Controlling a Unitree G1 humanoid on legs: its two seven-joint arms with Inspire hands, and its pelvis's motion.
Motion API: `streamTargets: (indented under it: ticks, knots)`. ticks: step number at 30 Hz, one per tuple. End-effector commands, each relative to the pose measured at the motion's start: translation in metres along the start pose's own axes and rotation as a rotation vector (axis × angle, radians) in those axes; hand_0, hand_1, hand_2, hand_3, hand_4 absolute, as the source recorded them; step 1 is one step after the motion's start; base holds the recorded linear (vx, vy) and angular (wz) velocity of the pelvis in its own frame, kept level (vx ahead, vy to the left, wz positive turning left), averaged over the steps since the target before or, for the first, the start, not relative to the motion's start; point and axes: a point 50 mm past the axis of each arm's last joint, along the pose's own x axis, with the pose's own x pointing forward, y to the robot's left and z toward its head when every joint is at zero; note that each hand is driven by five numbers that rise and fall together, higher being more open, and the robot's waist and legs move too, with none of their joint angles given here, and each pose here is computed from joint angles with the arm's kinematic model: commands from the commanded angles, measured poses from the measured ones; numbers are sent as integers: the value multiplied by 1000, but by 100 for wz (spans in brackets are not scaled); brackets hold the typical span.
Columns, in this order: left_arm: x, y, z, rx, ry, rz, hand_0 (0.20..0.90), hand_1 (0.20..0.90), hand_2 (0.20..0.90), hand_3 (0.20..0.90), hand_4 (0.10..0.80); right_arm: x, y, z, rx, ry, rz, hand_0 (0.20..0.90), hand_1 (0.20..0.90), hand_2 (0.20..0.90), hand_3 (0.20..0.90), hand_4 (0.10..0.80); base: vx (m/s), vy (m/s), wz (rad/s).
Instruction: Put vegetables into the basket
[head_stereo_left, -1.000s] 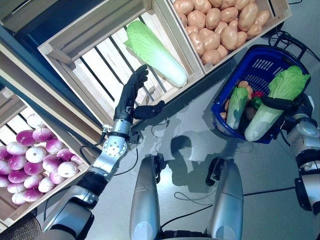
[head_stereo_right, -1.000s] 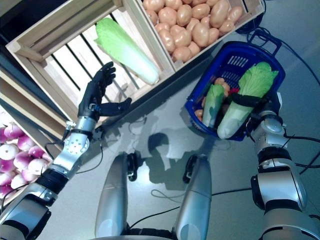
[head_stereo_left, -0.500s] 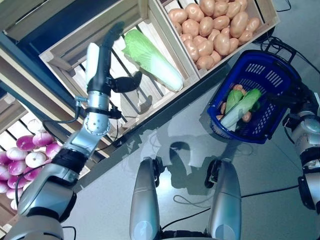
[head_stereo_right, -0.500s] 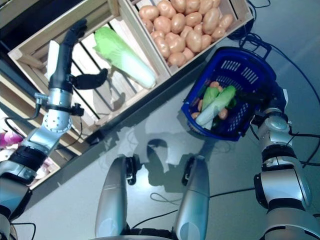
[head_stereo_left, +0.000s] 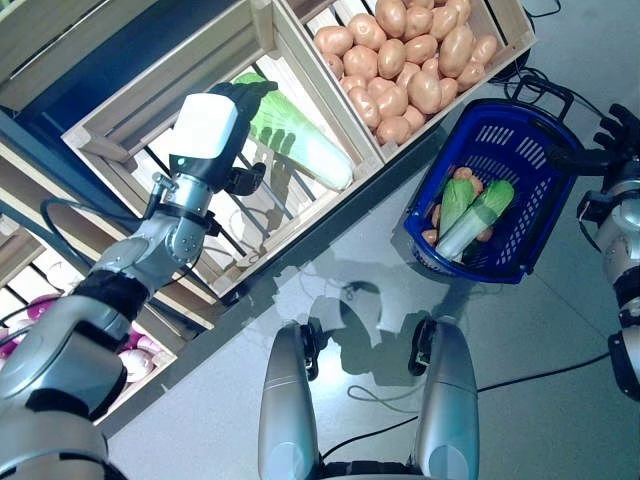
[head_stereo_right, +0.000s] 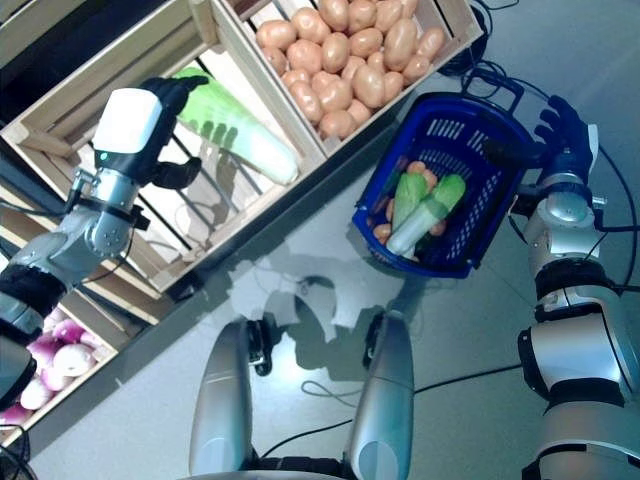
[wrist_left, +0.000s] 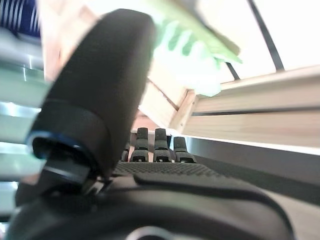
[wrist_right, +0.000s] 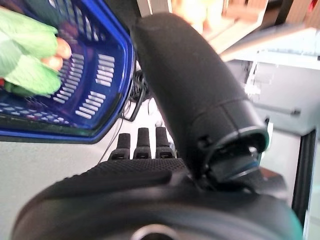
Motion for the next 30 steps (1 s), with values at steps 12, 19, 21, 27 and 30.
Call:
streamTargets:
  ticks: [12,19,21,27,30]
  knots:
    - [40,61,-27,295,96,63,900,900,900,900,800,7,-22,49,36,-171,-29,900,900,900,900,800,-40,48,-8]
    - [50,70,-22,358,68,90,900,900,900,900,800,9,-18,51,94,-169,-14,900,900,900,900,800,-48,5,-5]
    - [53,74,-19,381,57,118,900,900,900,900,800,9,-16,52,100,-175,-8,900,900,900,900,800,-36,-3,-3]
    - [61,82,-9,474,-13,158,900,900,900,900,800,9,-12,56,116,-189,13,900,900,900,900,800,-32,-5,-4]
    - [63,85,-2,519,-79,215,900,900,900,900,800,9,-10,55,115,-186,24,900,900,900,900,800,-21,-8,-3]
